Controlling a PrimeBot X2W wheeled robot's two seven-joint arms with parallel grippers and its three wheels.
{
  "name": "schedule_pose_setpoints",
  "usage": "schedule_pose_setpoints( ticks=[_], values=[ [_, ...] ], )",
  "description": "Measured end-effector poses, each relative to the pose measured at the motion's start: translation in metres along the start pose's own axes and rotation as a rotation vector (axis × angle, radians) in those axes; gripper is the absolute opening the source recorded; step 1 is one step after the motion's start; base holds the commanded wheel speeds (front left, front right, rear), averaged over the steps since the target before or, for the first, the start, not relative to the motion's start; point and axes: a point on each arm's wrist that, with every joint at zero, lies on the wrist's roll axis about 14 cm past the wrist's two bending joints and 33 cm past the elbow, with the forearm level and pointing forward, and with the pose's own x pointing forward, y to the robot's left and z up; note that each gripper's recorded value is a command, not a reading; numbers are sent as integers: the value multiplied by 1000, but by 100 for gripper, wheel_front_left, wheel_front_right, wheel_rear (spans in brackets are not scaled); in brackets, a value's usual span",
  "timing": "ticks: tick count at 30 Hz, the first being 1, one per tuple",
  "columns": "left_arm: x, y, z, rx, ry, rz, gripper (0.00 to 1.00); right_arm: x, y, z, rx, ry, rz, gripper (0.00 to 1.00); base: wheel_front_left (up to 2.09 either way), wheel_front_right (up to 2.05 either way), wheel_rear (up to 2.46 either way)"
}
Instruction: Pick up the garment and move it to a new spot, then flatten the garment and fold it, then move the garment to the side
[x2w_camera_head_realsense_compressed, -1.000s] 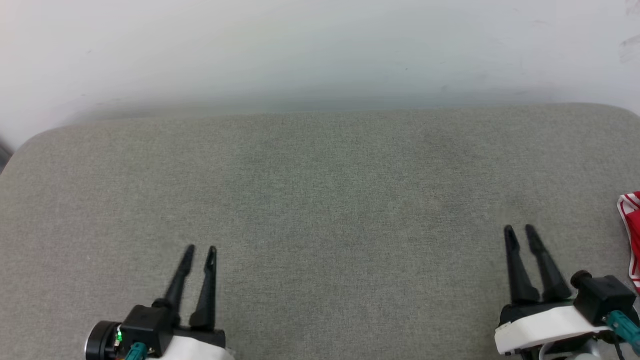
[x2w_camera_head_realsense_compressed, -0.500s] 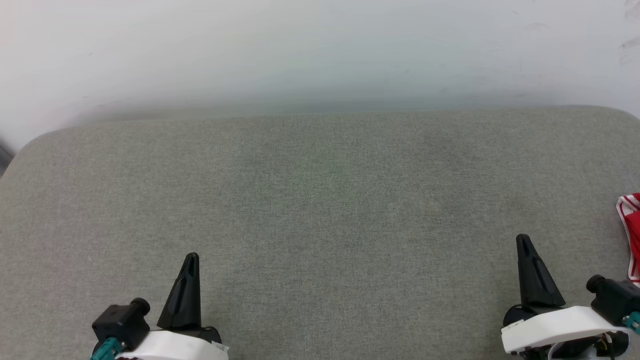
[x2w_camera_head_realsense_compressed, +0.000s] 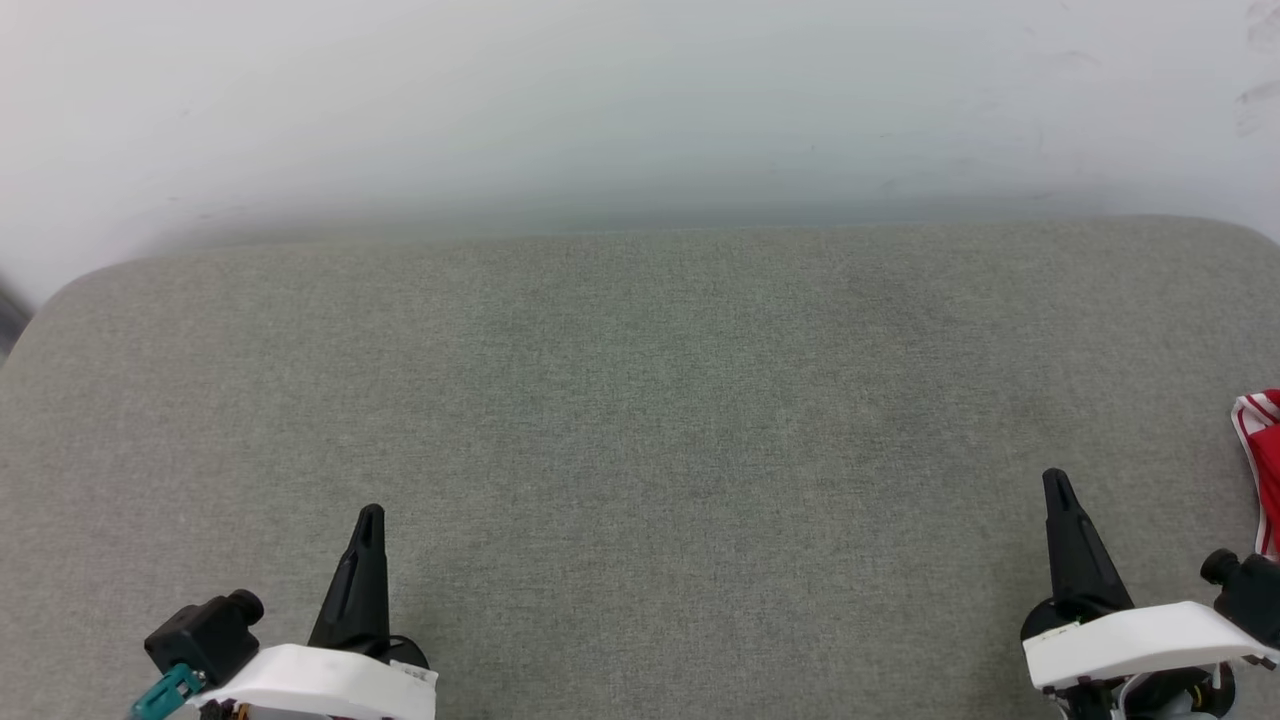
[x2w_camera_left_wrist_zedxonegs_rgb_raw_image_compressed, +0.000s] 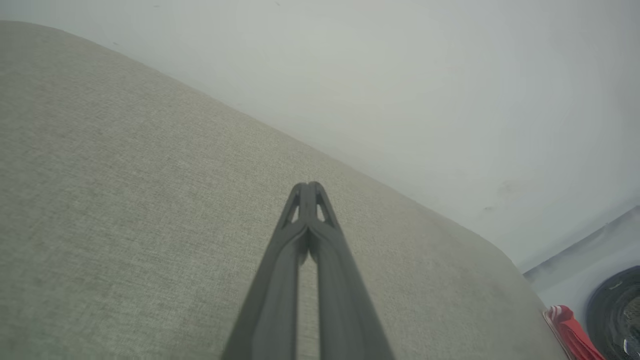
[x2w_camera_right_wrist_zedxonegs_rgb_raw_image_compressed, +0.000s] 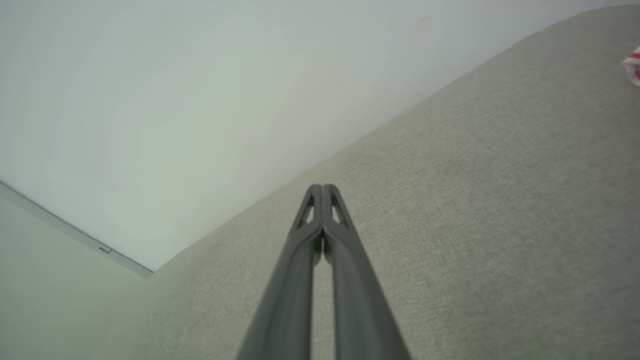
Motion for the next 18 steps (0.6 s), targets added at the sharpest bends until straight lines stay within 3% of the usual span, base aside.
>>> schedule_pose_setpoints(
  ticks=[18],
  values=[
    [6, 8, 4, -253, 5, 36, 0, 3, -5, 3, 241, 6, -30, 0, 0, 0, 0]
  ],
)
